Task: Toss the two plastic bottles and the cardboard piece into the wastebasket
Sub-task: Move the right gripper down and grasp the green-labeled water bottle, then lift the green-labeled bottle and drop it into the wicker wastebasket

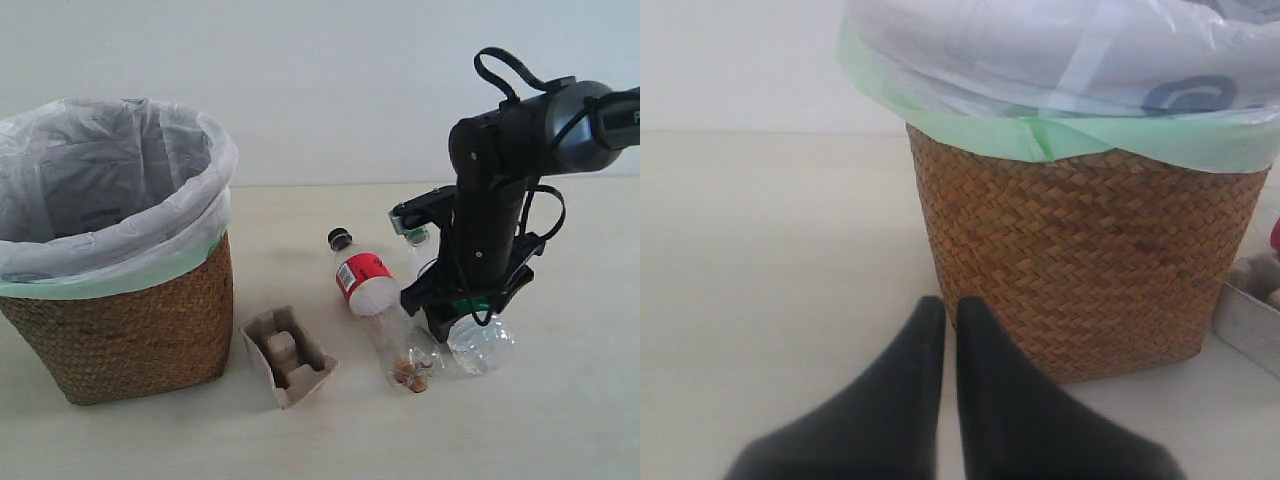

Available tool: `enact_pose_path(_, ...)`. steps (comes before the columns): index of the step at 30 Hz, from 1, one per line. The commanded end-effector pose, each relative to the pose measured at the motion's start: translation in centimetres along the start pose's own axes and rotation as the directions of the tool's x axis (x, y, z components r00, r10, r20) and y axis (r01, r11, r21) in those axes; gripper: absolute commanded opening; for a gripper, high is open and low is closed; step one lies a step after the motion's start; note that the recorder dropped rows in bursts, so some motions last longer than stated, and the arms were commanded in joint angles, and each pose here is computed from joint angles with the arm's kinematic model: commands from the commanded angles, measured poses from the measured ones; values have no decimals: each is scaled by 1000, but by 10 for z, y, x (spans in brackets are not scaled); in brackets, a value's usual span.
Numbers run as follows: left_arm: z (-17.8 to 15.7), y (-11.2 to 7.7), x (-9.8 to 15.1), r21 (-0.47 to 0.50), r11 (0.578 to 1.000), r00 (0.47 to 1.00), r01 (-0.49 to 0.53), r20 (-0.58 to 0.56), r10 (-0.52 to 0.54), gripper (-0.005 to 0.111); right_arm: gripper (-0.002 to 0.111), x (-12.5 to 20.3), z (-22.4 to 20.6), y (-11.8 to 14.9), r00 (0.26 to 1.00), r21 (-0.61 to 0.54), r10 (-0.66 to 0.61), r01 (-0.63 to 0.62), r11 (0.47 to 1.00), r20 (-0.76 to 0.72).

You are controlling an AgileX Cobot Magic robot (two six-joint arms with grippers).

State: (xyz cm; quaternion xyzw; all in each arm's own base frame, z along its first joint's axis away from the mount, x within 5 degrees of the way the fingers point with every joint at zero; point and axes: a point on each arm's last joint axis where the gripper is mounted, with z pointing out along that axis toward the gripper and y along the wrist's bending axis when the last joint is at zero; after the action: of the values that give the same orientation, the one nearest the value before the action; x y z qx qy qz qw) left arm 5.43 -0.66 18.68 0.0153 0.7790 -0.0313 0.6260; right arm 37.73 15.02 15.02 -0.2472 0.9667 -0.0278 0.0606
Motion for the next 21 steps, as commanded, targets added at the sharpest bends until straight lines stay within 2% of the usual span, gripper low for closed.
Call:
enact_pose_path(1, 0, 0, 0, -5, 1000, 1000, 1, 7, -1, 4, 58, -1, 5, -4, 1000, 19, 10, -11, 1000, 5)
enact_pose_path(5, 0, 0, 0, -5, 1000, 1000, 1, 7, -1, 4, 55, -1, 12, -4, 999, 25, 37, -37, 999, -13)
enact_pose_path(7, 0, 0, 0, -5, 1000, 1000, 1, 7, -1, 4, 47, 0, 14, -4, 999, 24, 37, -36, 999, -19)
enact_pose_path(9, 0, 0, 0, -5, 1000, 1000, 1, 7, -1, 4, 31, -1, 15, -5, 996, 33, 90, -90, 995, -12)
enact_pose_path(11, 0, 0, 0, -5, 1000, 1000, 1, 7, -1, 4, 5, -1, 16, -10, 986, 70, 169, -169, 983, -3)
enact_pose_path(12, 0, 0, 0, -5, 1000, 1000, 1, 7, -1, 4, 0, 0, 16, -11, 982, 81, 187, -186, 979, -5)
enact_pose_path(17, 0, 0, 0, -5, 1000, 1000, 1, 7, -1, 4, 0, 1, -1, -29, 963, 117, 266, -270, 956, 46)
enact_pose_path(21, 0, 0, 0, -5, 1000, 1000, 1, 7, -1, 4, 0, 5, -39, -43, 951, 113, 282, -296, 948, 125)
